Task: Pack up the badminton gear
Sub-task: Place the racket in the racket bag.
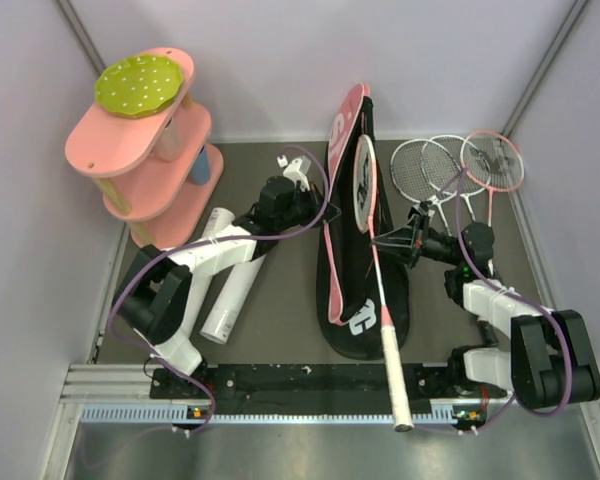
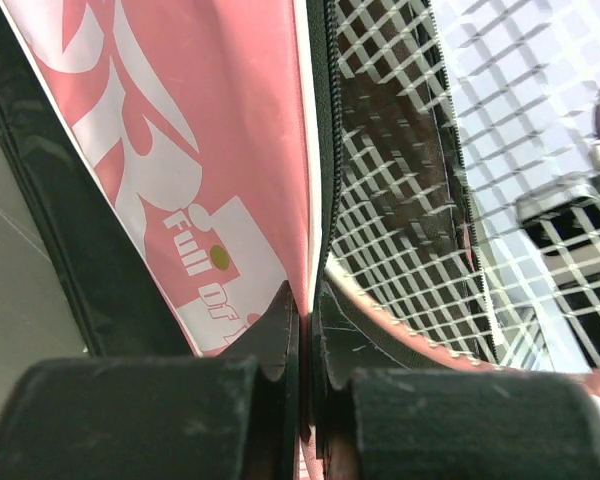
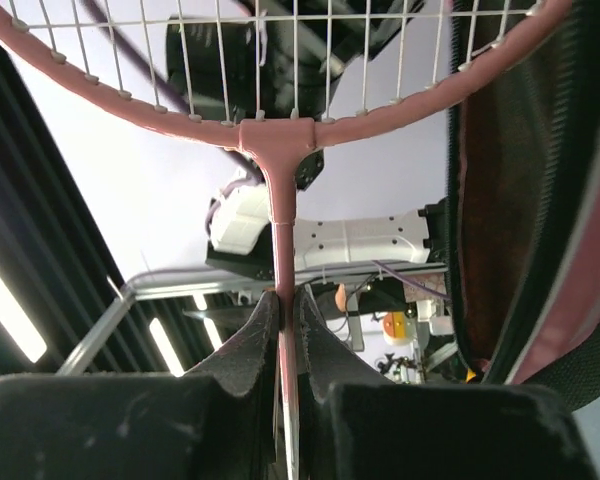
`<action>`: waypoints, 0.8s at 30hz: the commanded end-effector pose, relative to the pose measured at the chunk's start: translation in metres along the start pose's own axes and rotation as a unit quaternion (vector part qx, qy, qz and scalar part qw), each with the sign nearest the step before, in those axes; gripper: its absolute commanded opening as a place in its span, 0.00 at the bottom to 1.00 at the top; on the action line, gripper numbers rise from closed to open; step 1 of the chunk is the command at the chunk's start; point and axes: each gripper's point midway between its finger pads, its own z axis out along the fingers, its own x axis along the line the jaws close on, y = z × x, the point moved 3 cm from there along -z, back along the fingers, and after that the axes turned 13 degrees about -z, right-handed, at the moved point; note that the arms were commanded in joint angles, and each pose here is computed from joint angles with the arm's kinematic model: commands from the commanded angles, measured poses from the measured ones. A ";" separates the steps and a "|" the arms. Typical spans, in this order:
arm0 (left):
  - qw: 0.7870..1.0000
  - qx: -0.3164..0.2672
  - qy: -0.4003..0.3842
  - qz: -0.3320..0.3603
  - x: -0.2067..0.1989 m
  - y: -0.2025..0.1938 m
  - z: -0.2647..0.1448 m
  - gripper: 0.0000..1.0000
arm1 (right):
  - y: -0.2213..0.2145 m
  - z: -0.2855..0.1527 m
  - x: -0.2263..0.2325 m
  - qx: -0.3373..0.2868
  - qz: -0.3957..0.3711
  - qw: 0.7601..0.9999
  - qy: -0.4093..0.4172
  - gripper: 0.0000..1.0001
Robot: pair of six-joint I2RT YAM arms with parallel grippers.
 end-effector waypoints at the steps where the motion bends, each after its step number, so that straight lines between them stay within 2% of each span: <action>1: 0.997 -0.034 -0.067 0.000 -0.027 0.016 -0.001 0.00 | 0.022 0.015 0.007 -0.032 -0.002 0.999 -0.012 0.00; 8: 0.996 -0.020 -0.085 -0.002 -0.032 0.000 -0.004 0.00 | 0.073 0.039 -0.007 -0.082 0.042 0.995 -0.035 0.00; 14: 0.995 -0.012 -0.101 -0.003 -0.041 -0.010 -0.008 0.00 | 0.140 0.068 -0.014 -0.130 0.016 0.987 -0.098 0.00; 15: 0.995 -0.011 -0.103 -0.003 -0.042 -0.012 -0.009 0.00 | 0.151 0.071 -0.028 -0.137 0.024 0.984 -0.112 0.00; 16: 0.995 -0.011 -0.104 -0.002 -0.042 -0.012 -0.009 0.00 | 0.164 0.076 -0.021 -0.141 -0.015 0.983 -0.114 0.03; 18: 0.994 -0.009 -0.107 0.000 -0.045 -0.014 -0.011 0.00 | 0.178 0.082 -0.041 -0.130 -0.016 0.978 -0.162 0.06; 19: 0.994 -0.009 -0.109 0.000 -0.047 -0.014 -0.012 0.00 | 0.192 0.089 -0.046 -0.121 -0.042 0.978 -0.168 0.08; 20: 0.994 -0.005 -0.108 0.000 -0.046 -0.016 -0.012 0.00 | 0.190 0.092 -0.054 -0.093 -0.034 0.980 -0.173 0.09; 22: 0.994 -0.006 -0.107 0.004 -0.045 -0.017 -0.013 0.00 | 0.194 0.093 -0.056 -0.070 -0.083 0.977 -0.182 0.14; 23: 0.994 -0.005 -0.105 0.005 -0.043 -0.017 -0.014 0.00 | 0.190 0.086 -0.068 -0.071 -0.073 0.969 -0.226 0.17; 24: 0.995 -0.007 -0.100 0.008 -0.041 -0.017 -0.014 0.00 | 0.189 0.080 -0.071 -0.063 -0.129 0.956 -0.256 0.20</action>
